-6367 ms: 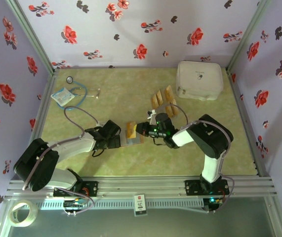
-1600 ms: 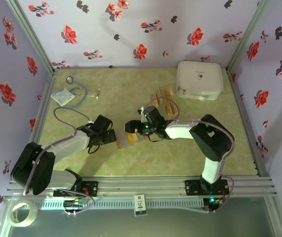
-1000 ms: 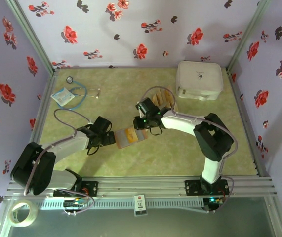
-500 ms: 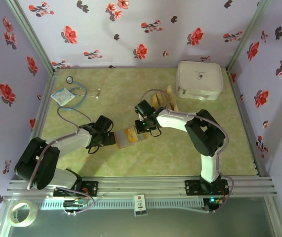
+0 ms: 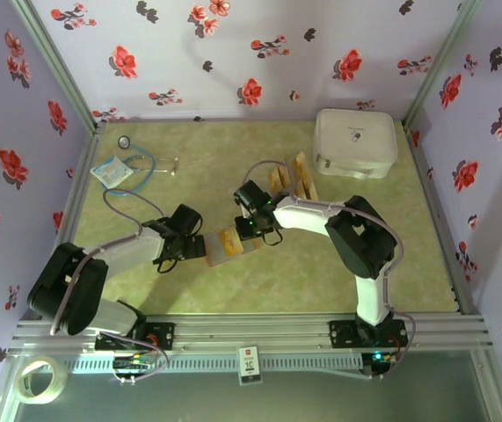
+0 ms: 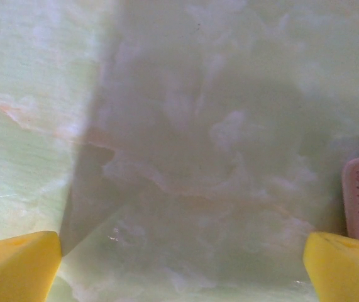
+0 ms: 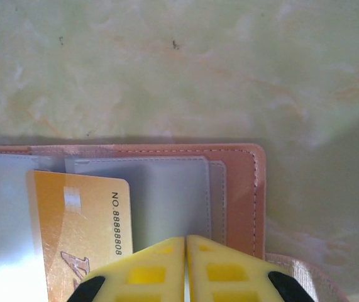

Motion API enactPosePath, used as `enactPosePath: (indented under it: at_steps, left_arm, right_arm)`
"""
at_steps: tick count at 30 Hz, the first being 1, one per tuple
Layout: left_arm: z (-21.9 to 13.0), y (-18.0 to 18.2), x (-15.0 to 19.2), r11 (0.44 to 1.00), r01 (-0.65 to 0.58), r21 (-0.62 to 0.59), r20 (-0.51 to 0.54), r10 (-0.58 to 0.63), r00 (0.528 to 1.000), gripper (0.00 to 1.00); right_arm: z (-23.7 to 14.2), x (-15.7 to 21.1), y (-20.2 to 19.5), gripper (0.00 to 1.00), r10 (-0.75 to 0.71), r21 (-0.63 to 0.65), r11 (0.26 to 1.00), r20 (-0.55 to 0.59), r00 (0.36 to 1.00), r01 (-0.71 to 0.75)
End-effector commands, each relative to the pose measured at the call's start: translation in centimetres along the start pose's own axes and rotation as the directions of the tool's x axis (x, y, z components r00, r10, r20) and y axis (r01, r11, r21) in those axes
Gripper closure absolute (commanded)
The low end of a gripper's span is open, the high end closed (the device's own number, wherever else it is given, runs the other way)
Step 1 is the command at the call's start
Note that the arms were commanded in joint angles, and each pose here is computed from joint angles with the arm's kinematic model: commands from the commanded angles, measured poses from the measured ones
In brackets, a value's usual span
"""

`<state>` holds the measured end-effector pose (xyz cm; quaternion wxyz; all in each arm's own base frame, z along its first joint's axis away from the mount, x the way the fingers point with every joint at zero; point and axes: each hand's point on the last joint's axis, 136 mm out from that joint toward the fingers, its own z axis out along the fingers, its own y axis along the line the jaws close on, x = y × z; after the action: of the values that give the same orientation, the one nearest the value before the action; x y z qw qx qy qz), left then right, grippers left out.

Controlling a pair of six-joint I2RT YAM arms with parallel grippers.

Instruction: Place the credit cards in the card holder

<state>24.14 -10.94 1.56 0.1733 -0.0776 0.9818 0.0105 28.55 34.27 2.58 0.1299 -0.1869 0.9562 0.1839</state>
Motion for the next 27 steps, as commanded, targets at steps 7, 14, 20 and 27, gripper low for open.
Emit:
enactPosePath:
  at_steps: [7,14,20,27]
  left_arm:
    - [0.6,-0.3,-0.2,1.000,-0.023,0.002,-0.003,0.023,1.000,0.00]
    - [0.7,-0.3,-0.1,1.000,-0.025,0.005,-0.005,0.025,1.000,0.00]
    - [0.6,-0.4,-0.1,1.000,-0.026,0.009,-0.004,0.026,1.000,0.00]
    - [0.6,-0.6,-0.1,1.000,-0.027,0.013,-0.004,0.027,1.000,0.00]
  right_arm:
    - [0.6,0.8,1.7,0.91,-0.042,0.003,0.999,-0.038,0.998,0.042]
    - [0.7,1.0,3.1,0.91,-0.060,-0.015,0.998,-0.039,0.997,0.059]
    - [1.0,1.3,4.1,0.92,-0.069,-0.030,0.997,-0.047,0.996,0.068]
    - [1.1,1.5,5.7,0.92,-0.078,-0.063,0.995,-0.048,0.996,0.075]
